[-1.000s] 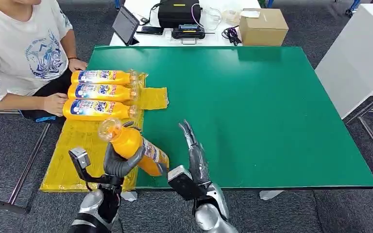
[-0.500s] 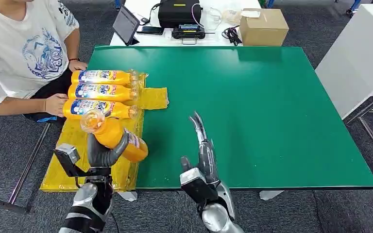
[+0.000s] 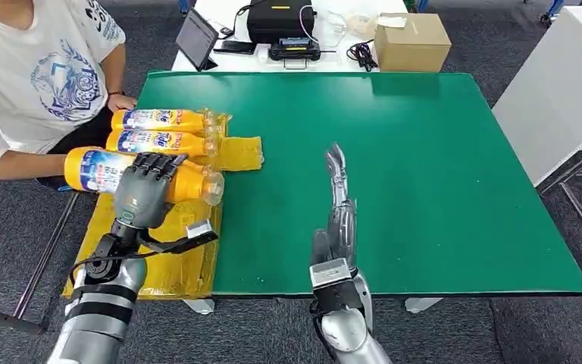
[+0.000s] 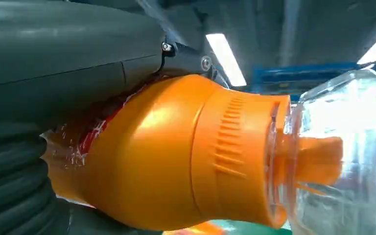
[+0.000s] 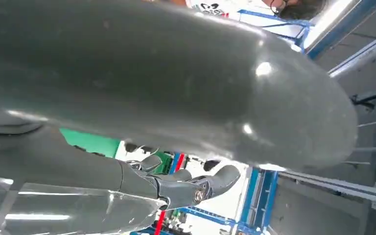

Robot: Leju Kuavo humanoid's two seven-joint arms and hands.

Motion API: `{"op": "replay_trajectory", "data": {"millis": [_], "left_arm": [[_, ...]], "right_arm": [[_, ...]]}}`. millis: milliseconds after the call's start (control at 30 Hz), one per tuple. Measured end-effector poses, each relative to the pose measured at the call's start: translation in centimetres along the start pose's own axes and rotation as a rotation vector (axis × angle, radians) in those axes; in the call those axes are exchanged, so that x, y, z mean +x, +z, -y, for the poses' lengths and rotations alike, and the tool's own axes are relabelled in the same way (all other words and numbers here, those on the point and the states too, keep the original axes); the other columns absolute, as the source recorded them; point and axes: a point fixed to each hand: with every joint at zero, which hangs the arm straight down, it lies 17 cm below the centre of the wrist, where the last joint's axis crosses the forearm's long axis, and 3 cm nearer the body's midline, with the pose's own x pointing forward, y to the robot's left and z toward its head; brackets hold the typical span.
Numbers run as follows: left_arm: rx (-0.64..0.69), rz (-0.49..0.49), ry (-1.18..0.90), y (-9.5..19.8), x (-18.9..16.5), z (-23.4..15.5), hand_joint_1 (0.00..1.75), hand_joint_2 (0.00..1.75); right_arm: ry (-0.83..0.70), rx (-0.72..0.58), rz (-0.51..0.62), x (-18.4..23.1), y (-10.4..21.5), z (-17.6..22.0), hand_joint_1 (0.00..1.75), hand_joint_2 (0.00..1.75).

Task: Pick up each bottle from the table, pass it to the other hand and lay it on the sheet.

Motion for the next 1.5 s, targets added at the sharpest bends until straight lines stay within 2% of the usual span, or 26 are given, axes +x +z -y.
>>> {"op": "replay_trajectory", "data": {"millis": [133, 300, 500, 600, 800, 1500], "left_arm": [[-0.057, -0.096, -0.083, 0.8, -3.1, 1.4, 1.75, 1.75], [-0.159, -0.042, -0.102, 2.8, -3.0, 4.6, 1.75, 1.75], [-0.267, -0.032, -0.093, 5.5, -3.7, 7.9, 1.75, 1.75], [-0.325, -0.014, -0.113, 6.8, -4.1, 9.4, 1.75, 1.75], [-0.444, -0.05, -0.139, 10.7, -5.6, 12.3, 1.75, 1.75], [-0.486, -0.02, -0.152, 11.2, -5.3, 13.3, 1.75, 1.75]], "right_arm": [[-0.014, -0.001, -0.002, 0.1, 0.0, -0.1, 0.0, 0.0], [-0.035, 0.003, -0.011, 0.0, 0.4, -0.3, 0.0, 0.0], [-0.046, 0.01, -0.018, -0.1, 0.9, -0.5, 0.0, 0.0], [-0.064, 0.056, -0.024, 0.0, 1.5, -1.4, 0.0, 0.0], [-0.072, 0.072, -0.039, -0.4, 1.9, -1.7, 0.0, 0.0], [-0.079, 0.07, -0.051, -0.7, 2.0, -1.8, 0.0, 0.0]]}}
